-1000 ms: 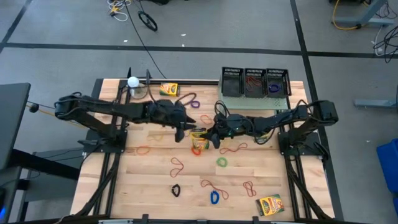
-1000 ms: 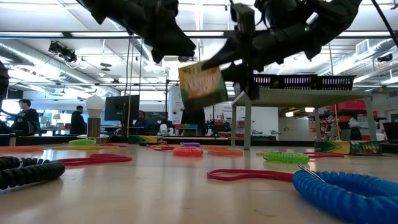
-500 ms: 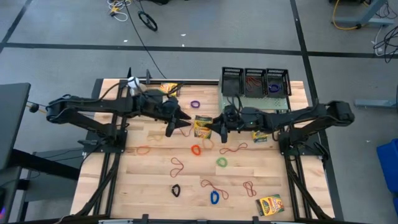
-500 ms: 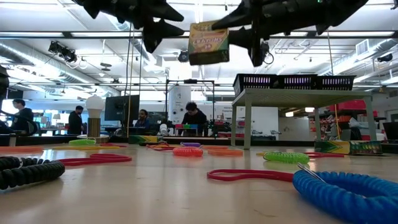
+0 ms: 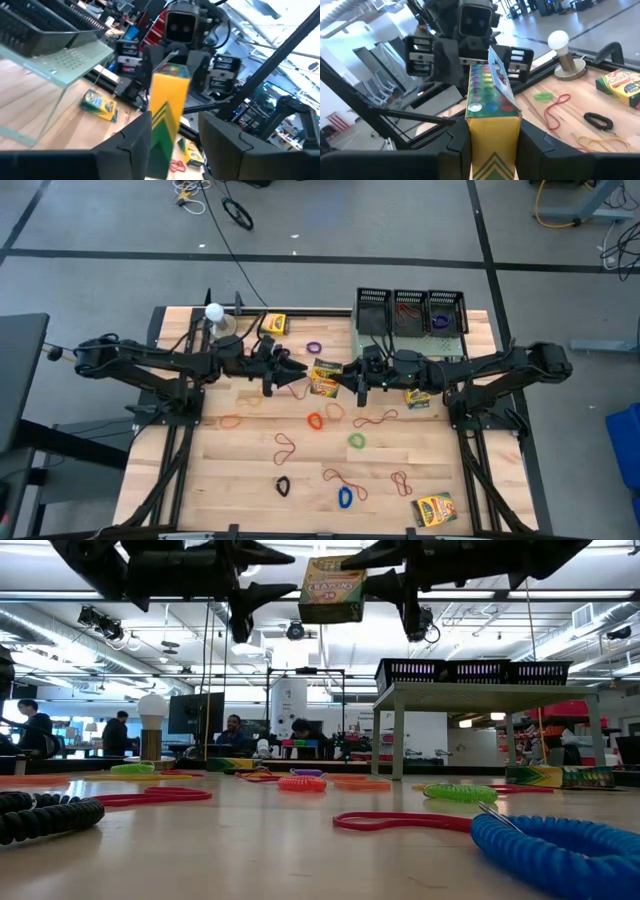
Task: Pick & Place Office Desk Supplies
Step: Put the yellow crayon box into the left black basket on the shelf
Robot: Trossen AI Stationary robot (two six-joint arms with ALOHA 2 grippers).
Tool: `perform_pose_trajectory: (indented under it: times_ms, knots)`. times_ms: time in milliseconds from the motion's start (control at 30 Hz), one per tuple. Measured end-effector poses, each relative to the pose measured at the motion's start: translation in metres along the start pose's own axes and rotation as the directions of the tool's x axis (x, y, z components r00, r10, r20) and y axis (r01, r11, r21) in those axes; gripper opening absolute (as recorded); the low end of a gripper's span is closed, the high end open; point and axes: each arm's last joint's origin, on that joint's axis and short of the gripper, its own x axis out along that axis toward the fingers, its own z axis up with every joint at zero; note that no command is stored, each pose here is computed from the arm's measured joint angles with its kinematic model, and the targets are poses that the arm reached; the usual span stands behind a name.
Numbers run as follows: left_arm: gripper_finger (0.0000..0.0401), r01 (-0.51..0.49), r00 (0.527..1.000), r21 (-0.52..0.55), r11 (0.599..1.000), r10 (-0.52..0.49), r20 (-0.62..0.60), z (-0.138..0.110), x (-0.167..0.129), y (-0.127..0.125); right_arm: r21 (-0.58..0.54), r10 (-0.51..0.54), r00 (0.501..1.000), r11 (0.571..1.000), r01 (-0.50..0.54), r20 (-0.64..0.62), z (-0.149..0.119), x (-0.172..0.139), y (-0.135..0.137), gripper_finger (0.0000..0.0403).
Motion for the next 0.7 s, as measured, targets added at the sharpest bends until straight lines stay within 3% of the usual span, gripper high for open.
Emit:
perform_pose_trajectory:
  times_ms: [167,367,700]
  knots:
    - [0.0212,-0.016,1.0,-0.007,1.0,0.016,-0.009,0.004,0.003,-0.003,-0.003,0.004,1.0,1.0,-0.004,0.01,0.001,0.0,0.0,0.0112]
    - [0.0254,-0.048,0.998,0.059,0.997,0.05,-0.027,0.001,0.006,0.0,0.0,0.012,1.0,1.0,-0.012,0.025,0.002,0.0,0.001,0.0112]
    - [0.022,0.01,0.998,0.136,0.991,-0.001,-0.066,0.003,0.028,-0.002,0.014,0.023,0.999,1.0,-0.024,0.046,0.004,0.0,0.002,0.0112]
